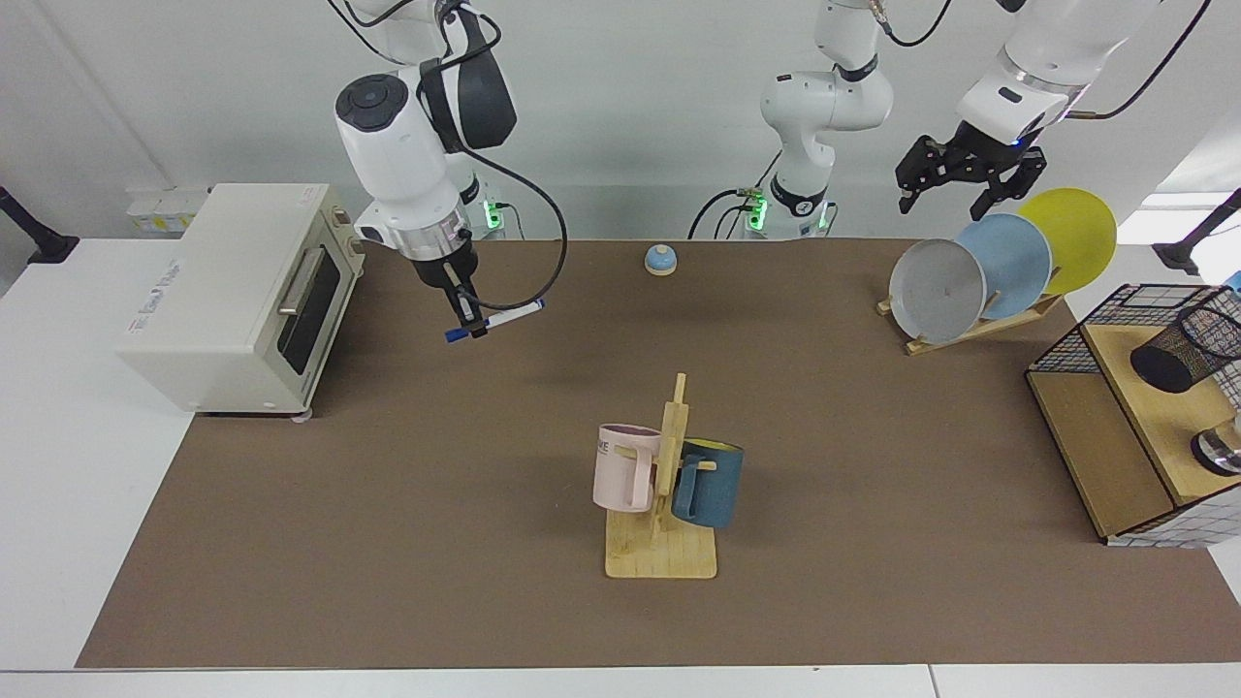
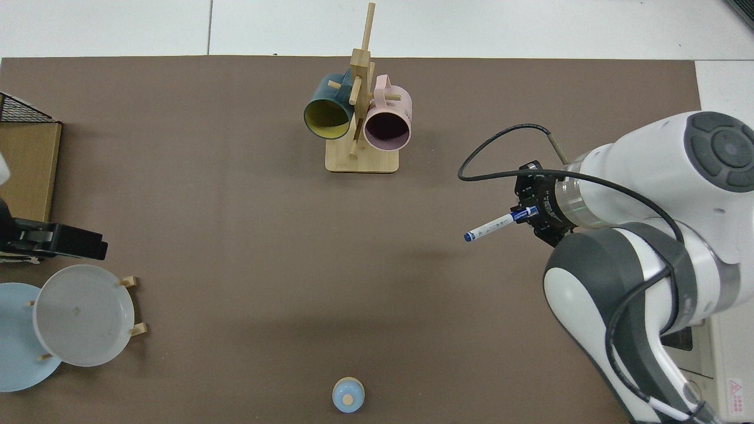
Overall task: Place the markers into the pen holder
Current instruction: 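Lift the marker with the right gripper toward the table middle, then carry the marker to the middle while the left gripper reaches toward it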
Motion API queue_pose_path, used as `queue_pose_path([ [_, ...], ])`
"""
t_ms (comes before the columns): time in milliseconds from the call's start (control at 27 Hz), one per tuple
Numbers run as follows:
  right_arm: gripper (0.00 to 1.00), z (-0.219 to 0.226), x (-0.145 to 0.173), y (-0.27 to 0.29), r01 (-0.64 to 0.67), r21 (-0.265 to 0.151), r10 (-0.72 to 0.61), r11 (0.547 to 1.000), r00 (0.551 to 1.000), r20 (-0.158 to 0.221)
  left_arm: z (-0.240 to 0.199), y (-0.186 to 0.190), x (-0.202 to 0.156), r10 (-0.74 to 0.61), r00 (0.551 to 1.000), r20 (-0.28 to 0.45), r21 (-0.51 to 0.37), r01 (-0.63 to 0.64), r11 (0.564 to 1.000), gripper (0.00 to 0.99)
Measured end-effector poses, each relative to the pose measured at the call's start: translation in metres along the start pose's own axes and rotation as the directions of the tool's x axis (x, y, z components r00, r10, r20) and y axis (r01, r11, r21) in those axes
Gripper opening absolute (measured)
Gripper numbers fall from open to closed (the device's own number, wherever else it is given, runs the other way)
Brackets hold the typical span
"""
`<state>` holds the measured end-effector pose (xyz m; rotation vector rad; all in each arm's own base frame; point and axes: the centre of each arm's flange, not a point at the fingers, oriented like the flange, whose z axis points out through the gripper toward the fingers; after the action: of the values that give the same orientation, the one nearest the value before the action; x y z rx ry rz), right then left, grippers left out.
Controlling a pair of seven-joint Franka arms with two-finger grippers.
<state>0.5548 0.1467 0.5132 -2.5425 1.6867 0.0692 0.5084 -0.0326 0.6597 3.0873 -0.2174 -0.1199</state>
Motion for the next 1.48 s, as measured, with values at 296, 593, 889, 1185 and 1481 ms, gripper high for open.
queue_pose_path([
  [296,0.16,-0.023,-0.053,-0.003,0.036,0.011,-0.036,0.999,0.997,0.062,-0.001,0.001,-0.002,0.002,1.0,0.002,0.0,-0.002,1.0,0.991],
  [593,0.16,-0.046,-0.116,-0.004,-0.004,0.003,0.003,1.0,0.997,0.08,-0.004,0.004,-0.004,0.006,1.0,-0.003,0.001,-0.006,1.0,0.991],
  [889,0.16,-0.067,-0.165,-0.005,-0.051,0.031,0.047,0.998,0.995,0.091,-0.002,0.036,-0.003,-0.16,0.987,-0.001,0.004,0.16,0.987,0.991],
  [1185,0.16,-0.078,-0.173,-0.017,-0.181,0.047,0.175,0.982,0.979,0.103,-0.002,0.078,-0.003,-0.509,0.859,0.058,-0.088,0.512,0.854,0.991],
  [1481,0.16,-0.079,-0.171,-0.032,-0.289,0.054,0.282,0.956,0.953,0.114,-0.002,0.093,-0.005,-0.624,0.775,0.097,-0.102,0.632,0.768,0.991],
])
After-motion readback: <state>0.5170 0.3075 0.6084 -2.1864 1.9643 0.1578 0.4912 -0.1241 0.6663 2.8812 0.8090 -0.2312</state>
